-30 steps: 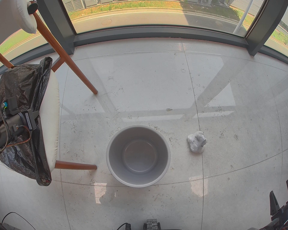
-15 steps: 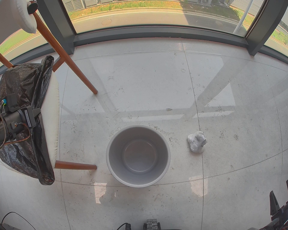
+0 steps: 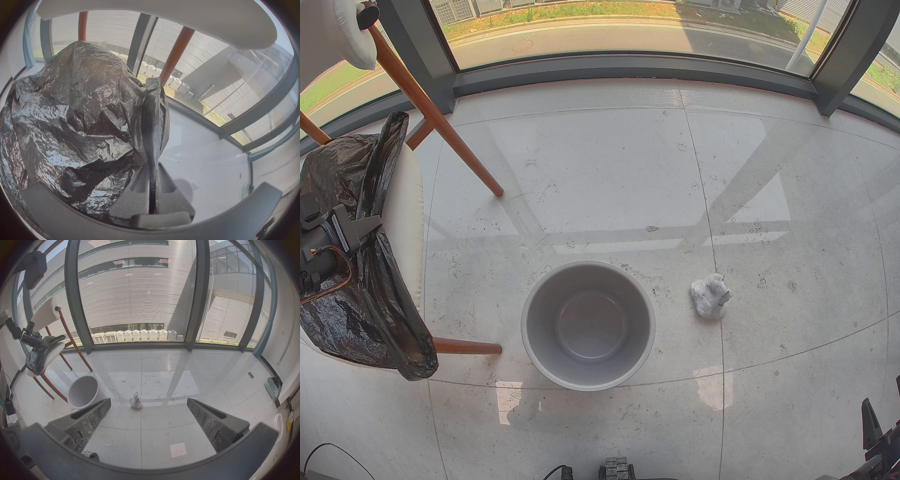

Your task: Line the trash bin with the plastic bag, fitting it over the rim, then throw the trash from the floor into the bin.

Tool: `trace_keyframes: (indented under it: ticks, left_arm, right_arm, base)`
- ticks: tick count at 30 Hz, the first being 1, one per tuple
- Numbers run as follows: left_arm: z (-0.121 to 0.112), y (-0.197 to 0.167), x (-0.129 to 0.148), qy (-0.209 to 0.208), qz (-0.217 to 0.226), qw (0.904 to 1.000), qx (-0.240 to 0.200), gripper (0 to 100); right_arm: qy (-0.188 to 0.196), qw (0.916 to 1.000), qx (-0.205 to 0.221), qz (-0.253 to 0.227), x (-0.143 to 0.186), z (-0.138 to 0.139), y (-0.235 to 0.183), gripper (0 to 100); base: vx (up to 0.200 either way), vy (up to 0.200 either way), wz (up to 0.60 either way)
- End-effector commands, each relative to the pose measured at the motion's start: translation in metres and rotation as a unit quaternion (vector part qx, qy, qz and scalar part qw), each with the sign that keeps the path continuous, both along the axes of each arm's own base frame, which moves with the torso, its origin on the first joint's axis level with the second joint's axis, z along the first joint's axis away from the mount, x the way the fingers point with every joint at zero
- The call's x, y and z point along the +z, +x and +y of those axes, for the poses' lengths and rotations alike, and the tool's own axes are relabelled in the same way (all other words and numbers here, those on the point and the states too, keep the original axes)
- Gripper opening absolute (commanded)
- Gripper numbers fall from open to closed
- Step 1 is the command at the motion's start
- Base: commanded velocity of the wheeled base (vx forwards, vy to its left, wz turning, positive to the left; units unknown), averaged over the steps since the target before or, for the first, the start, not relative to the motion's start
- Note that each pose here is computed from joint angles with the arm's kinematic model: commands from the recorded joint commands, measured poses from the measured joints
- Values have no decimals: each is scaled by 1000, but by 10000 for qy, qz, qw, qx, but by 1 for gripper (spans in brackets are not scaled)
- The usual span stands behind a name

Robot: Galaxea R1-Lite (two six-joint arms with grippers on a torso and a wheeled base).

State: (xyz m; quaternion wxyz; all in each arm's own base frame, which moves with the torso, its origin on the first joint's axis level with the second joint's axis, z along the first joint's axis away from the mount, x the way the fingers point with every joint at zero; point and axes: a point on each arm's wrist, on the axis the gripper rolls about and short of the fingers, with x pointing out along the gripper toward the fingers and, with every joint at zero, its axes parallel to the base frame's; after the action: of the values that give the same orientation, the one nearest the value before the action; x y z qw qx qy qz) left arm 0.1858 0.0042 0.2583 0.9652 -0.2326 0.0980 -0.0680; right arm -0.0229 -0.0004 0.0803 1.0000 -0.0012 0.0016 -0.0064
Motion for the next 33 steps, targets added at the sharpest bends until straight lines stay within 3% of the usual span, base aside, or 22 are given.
trace_keyframes:
  ticks: [1, 6, 10, 14, 17, 21, 22, 23, 24, 25, 26, 28, 33]
  left_arm:
    - [-2, -11, 8, -443, -135, 9987, -195, 0]
    - [-4, -21, 14, -774, -231, 9956, -470, 0]
    - [-8, -35, 17, -1078, -259, 9885, -1028, 0]
    - [-11, -52, 23, -1479, -272, 9743, -1675, 0]
    - [-12, -59, 27, -1707, -253, 9661, -1922, 0]
    - [-18, -84, 42, -2191, -280, 9400, -2598, 0]
    - [-18, -84, 42, -2212, -275, 9389, -2621, 0]
    - [-20, -96, 50, -2476, -198, 9213, -2991, 0]
    - [-21, -103, 53, -2597, -134, 9111, -3198, 0]
    - [-21, -103, 53, -2597, -134, 9111, -3198, 0]
    - [-23, -113, 59, -2821, 91, 8874, -3644, 0]
    - [-24, -118, 62, -2923, 336, 8678, -4004, 0]
    - [-26, -121, 67, -2755, 605, 8377, -4676, 0]
  right_arm:
    - [-4, 10000, 2, 38, -5, 0, 1, 100]
    - [-4, 10000, 2, 38, -5, 0, 1, 100]
    - [-4, 10000, 2, 38, -5, 0, 1, 100]
    - [-11, 10000, 3, 38, -5, 0, 1, 100]
    - [-11, 10000, 3, 38, -5, 0, 1, 100]
    - [-4, 10000, 10, 38, -5, 0, 1, 100]
    - [-11, 10000, 3, 38, -5, 0, 1, 100]
    - [-4, 10000, 2, 38, -5, 0, 1, 100]
    - [-4, 10000, 2, 38, -5, 0, 1, 100]
    - [-4, 10000, 2, 38, -5, 0, 1, 100]
    - [-4, 10000, 2, 38, -5, 0, 1, 100]
    - [4, 10000, 2, 38, -5, 0, 1, 100]
    - [12, 10000, -5, 38, -5, 0, 1, 100]
  base:
    - [0, 0, 0]
    - [0, 0, 0]
    - [0, 0, 0]
    - [0, 0, 0]
    - [0, 0, 0]
    - [0, 0, 0]
    - [0, 0, 0]
    - [0, 0, 0]
    - [0, 0, 0]
    - [0, 0, 0]
    - [0, 0, 0]
    - [0, 0, 0]
    - [0, 0, 0]
